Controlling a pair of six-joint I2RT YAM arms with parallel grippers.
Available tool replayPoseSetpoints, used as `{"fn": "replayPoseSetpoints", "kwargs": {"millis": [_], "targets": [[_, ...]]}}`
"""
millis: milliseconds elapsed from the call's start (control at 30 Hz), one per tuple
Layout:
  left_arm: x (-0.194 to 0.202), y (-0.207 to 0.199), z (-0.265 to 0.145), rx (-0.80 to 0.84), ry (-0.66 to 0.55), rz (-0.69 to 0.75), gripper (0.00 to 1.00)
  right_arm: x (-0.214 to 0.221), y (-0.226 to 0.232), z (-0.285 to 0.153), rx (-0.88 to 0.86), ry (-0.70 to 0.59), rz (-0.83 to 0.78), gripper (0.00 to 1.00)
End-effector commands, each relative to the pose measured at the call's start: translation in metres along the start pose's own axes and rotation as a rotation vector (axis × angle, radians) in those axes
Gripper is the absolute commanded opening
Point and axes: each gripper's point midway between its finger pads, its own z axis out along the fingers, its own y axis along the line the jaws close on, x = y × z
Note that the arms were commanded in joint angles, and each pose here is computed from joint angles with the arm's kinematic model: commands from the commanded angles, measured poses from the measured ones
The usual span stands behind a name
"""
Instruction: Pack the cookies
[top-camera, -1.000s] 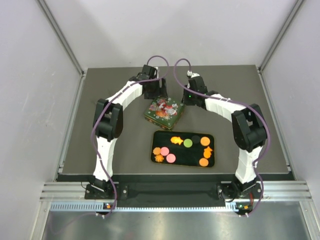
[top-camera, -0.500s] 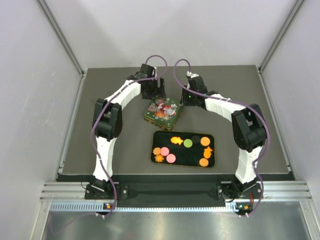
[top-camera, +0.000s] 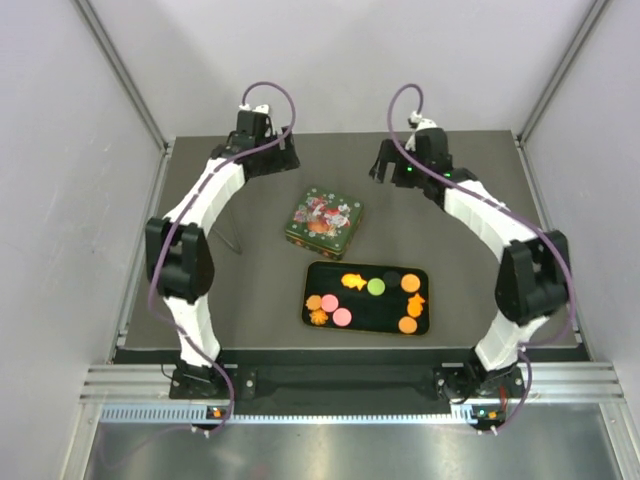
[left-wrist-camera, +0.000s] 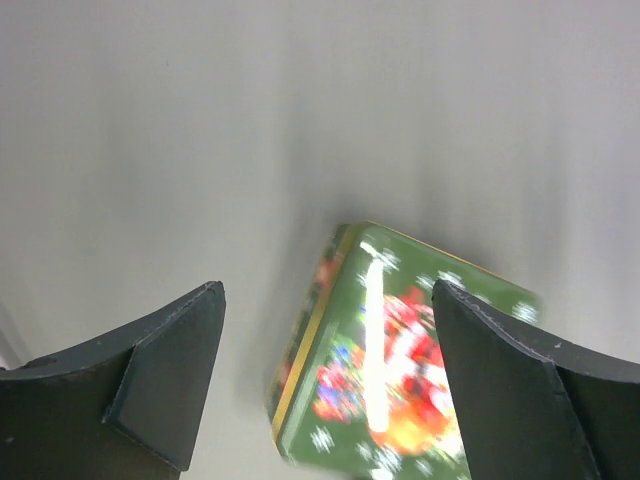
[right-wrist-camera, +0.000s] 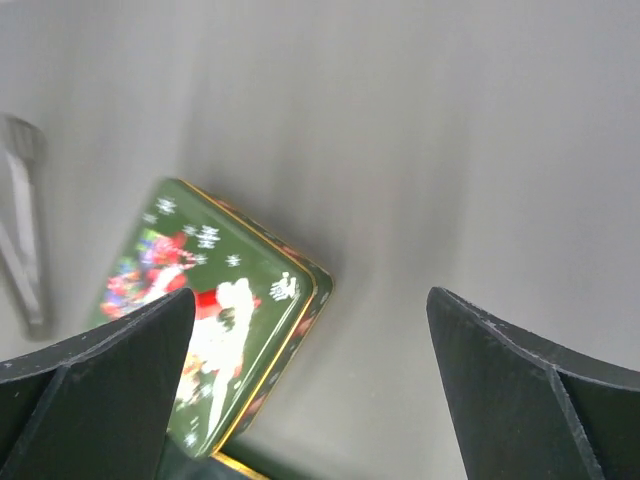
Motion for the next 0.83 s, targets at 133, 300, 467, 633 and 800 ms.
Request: {"fn": "replayPoseSetpoints", "kwargs": {"millis": [133, 300, 467, 633, 800], "targets": [[-0.012, -0.023, -0.094, 0.105, -0.199, -0.104, 0.89, -0.038, 0.0, -0.09, -0.052, -0.224, 0.034, 1.0], [0.034, -0.027, -0.14, 0.163, -0.191, -0.087, 0.89, -0.029, -0.014, -0.133, -0.001, -0.294, 0.043, 1.0], [0.076, -0.015, -0.164, 0.175, -0.148, -0.044, 0.89, -0.009, -0.037, -0.16, 0.085, -0.319, 0.022, 1.0], [0.085, -0.01, -0.184, 0.181, -0.164, -0.004, 0.89, -0.001, -0.046, -0.171, 0.107, -0.323, 0.016, 1.0], [0.091, -0.013, -0.193, 0.208, -0.146, 0.013, 0.89, 0.001, -0.052, -0.17, 0.13, -0.325, 0.016, 1.0]]}}
